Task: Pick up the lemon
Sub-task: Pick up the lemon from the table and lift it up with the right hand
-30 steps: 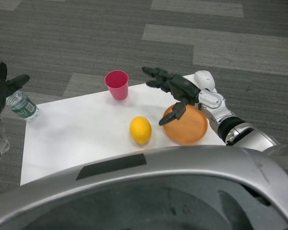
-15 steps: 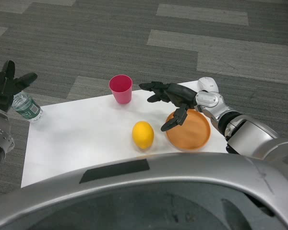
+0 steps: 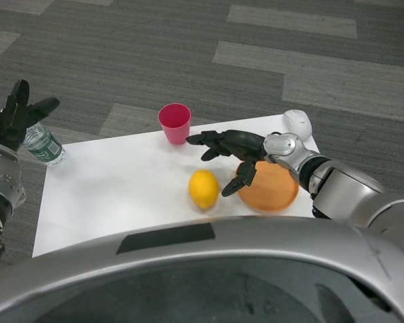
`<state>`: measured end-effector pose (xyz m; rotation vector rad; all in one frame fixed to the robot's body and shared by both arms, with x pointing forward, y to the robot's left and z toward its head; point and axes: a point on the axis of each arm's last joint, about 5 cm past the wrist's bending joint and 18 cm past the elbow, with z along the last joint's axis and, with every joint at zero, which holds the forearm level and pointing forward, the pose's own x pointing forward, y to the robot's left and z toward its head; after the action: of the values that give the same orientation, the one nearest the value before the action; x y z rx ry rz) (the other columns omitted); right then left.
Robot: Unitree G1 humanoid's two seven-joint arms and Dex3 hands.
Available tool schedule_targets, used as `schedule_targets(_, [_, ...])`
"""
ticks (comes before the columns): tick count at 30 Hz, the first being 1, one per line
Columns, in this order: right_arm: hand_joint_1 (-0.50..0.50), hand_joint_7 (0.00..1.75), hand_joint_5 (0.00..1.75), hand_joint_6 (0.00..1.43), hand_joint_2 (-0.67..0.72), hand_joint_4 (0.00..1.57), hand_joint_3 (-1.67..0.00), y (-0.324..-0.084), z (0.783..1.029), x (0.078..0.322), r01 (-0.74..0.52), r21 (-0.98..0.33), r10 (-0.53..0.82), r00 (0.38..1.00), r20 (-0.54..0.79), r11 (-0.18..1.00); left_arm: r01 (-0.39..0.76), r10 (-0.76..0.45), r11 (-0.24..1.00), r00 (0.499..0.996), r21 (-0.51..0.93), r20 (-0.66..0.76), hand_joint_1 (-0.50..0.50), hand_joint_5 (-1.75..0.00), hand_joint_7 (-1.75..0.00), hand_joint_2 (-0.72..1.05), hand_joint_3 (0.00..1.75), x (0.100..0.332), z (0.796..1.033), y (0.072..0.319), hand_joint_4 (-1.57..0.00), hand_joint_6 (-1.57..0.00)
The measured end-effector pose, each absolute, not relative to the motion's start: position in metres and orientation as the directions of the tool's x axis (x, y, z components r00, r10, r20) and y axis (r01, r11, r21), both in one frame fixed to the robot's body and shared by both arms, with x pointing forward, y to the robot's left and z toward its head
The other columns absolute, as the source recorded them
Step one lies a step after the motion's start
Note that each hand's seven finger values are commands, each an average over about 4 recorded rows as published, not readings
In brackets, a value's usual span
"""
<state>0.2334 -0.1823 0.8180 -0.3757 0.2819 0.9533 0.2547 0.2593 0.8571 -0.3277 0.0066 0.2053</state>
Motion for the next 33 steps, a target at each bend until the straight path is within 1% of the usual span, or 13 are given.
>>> schedule_targets(1, [0.05, 0.03, 0.90, 0.00, 0.27, 0.00, -0.32, -0.181, 0.817, 0.233, -0.836, -0.184, 0.739, 0.545, -0.397, 0.517, -0.201, 0.199, 0.926, 0.979, -0.319, -0.040, 0.50, 0.00, 0.00, 0.96, 0.04, 0.255, 0.857, 0.259, 0.00, 0.00])
schedule_targets(4, [0.16, 0.00, 0.97, 0.00, 0.41, 0.00, -0.18, -0.177, 0.816, 0.232, -0.843, -0.178, 0.745, 0.534, -0.400, 0.508, -0.202, 0.200, 0.926, 0.979, -0.318, -0.040, 0.50, 0.00, 0.00, 0.96, 0.07, 0.255, 0.857, 0.260, 0.00, 0.00])
schedule_targets(6, [0.17, 0.00, 0.97, 0.00, 0.41, 0.00, -0.16, -0.176, 0.815, 0.232, -0.845, -0.176, 0.747, 0.531, -0.401, 0.506, -0.202, 0.200, 0.927, 0.979, -0.315, -0.039, 0.50, 0.00, 0.00, 0.96, 0.09, 0.255, 0.858, 0.261, 0.00, 0.00])
schedule_targets(10, [0.17, 0.00, 0.87, 0.00, 0.38, 0.00, -0.16, -0.171, 0.813, 0.231, -0.846, -0.167, 0.751, 0.528, -0.397, 0.507, -0.206, 0.205, 0.932, 0.978, -0.297, -0.037, 0.50, 0.00, 0.00, 0.96, 0.09, 0.254, 0.860, 0.266, 0.00, 0.00])
schedule_targets(12, [0.16, 0.00, 0.87, 0.00, 0.34, 0.00, -0.16, -0.168, 0.812, 0.230, -0.847, -0.163, 0.752, 0.526, -0.398, 0.506, -0.210, 0.208, 0.934, 0.977, -0.289, -0.036, 0.50, 0.00, 0.00, 0.96, 0.09, 0.253, 0.861, 0.269, 0.00, 0.00])
schedule_targets(15, [0.12, 0.00, 0.87, 0.00, 0.34, 0.00, -0.16, -0.164, 0.810, 0.228, -0.845, -0.161, 0.748, 0.528, -0.403, 0.510, -0.210, 0.209, 0.936, 0.977, -0.281, -0.037, 0.50, 0.00, 0.00, 0.96, 0.09, 0.253, 0.861, 0.271, 0.00, 0.00])
schedule_targets(19, [0.12, 0.00, 0.87, 0.00, 0.34, 0.00, -0.16, -0.159, 0.807, 0.226, -0.843, -0.162, 0.743, 0.530, -0.409, 0.513, -0.211, 0.207, 0.938, 0.977, -0.276, -0.043, 0.50, 0.00, 0.00, 0.96, 0.09, 0.252, 0.861, 0.272, 0.00, 0.00])
schedule_targets(21, [0.12, 0.00, 0.87, 0.00, 0.31, 0.00, -0.16, -0.156, 0.806, 0.225, -0.844, -0.163, 0.744, 0.529, -0.409, 0.510, -0.210, 0.206, 0.939, 0.978, -0.272, -0.045, 0.50, 0.00, 0.00, 0.96, 0.09, 0.252, 0.861, 0.272, 0.00, 0.00])
schedule_targets(24, [0.12, 0.00, 0.87, 0.00, 0.20, 0.00, -0.16, -0.150, 0.805, 0.224, -0.843, -0.165, 0.743, 0.532, -0.406, 0.513, -0.212, 0.209, 0.941, 0.977, -0.264, -0.043, 0.50, 0.00, 0.00, 0.96, 0.09, 0.251, 0.862, 0.275, 0.00, 0.00])
schedule_targets(26, [0.14, 0.00, 0.92, 0.00, 0.12, 0.00, -0.16, -0.148, 0.804, 0.223, -0.837, -0.168, 0.737, 0.541, -0.406, 0.521, -0.215, 0.211, 0.942, 0.977, -0.260, -0.041, 0.50, 0.00, 0.00, 0.96, 0.09, 0.251, 0.863, 0.277, 0.00, 0.00])
schedule_targets(28, [0.16, 0.00, 0.97, 0.00, 0.09, 0.00, -0.16, -0.148, 0.803, 0.223, -0.833, -0.171, 0.731, 0.546, -0.409, 0.526, -0.216, 0.213, 0.942, 0.976, -0.258, -0.040, 0.50, 0.00, 0.00, 0.96, 0.09, 0.251, 0.863, 0.278, 0.00, 0.00])
schedule_targets(31, [0.18, 0.00, 1.04, 0.00, 0.00, 0.00, -0.16, -0.147, 0.803, 0.222, -0.823, -0.179, 0.721, 0.560, -0.407, 0.538, -0.217, 0.214, 0.942, 0.976, -0.257, -0.040, 0.50, 0.00, 0.00, 0.96, 0.09, 0.251, 0.864, 0.278, 0.00, 0.00])
schedule_targets(33, [0.20, 0.00, 1.07, 0.00, -0.03, 0.00, -0.20, -0.147, 0.803, 0.222, -0.815, -0.185, 0.713, 0.572, -0.405, 0.549, -0.217, 0.214, 0.942, 0.976, -0.257, -0.040, 0.50, 0.00, 0.00, 0.96, 0.07, 0.251, 0.864, 0.278, 0.00, 0.00])
